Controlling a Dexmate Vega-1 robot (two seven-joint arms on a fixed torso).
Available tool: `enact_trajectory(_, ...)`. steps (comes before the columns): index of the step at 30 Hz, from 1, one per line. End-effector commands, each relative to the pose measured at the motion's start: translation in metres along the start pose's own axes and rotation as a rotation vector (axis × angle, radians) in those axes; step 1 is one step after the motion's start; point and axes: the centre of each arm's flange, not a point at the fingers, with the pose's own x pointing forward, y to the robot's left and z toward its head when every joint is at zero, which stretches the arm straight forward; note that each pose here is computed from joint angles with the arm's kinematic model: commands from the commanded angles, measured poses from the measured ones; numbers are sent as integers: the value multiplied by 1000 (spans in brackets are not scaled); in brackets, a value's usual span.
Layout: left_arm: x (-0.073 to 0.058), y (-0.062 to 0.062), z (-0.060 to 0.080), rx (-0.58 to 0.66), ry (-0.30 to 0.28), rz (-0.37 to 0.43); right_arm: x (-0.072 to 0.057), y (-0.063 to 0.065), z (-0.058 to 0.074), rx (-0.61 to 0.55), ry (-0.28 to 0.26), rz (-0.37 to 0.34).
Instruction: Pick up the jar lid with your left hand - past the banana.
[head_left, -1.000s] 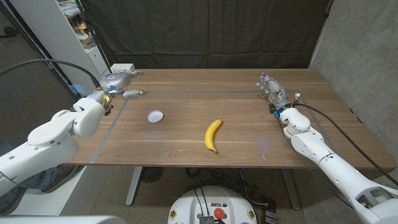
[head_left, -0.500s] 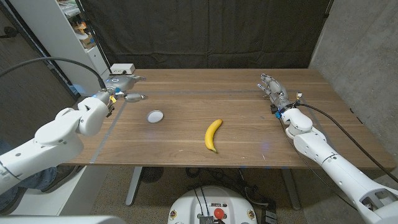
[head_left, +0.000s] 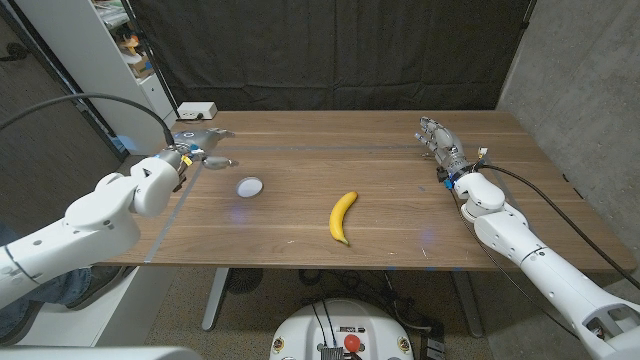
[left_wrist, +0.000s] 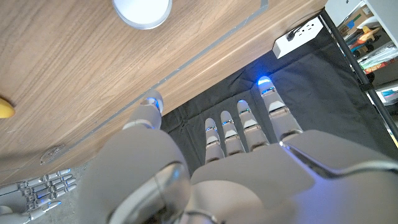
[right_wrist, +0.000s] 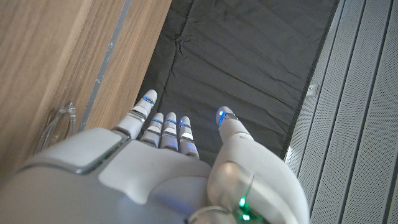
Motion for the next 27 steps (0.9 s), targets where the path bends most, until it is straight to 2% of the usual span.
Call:
enact_trajectory(1, 9, -16, 2, -45, 26, -86, 1, 0, 3, -8, 0, 14)
enact_trajectory(10, 20, -24, 10, -61, 24, -148, 1, -2, 2, -2, -7, 17)
enact_trajectory(19, 28, -23, 20, -57, 3, -179, -6, -7, 2, 5, -10, 1)
enact_trajectory(27, 33, -32, 25, -54, -2, -224, -9, -10, 3, 7, -11, -6)
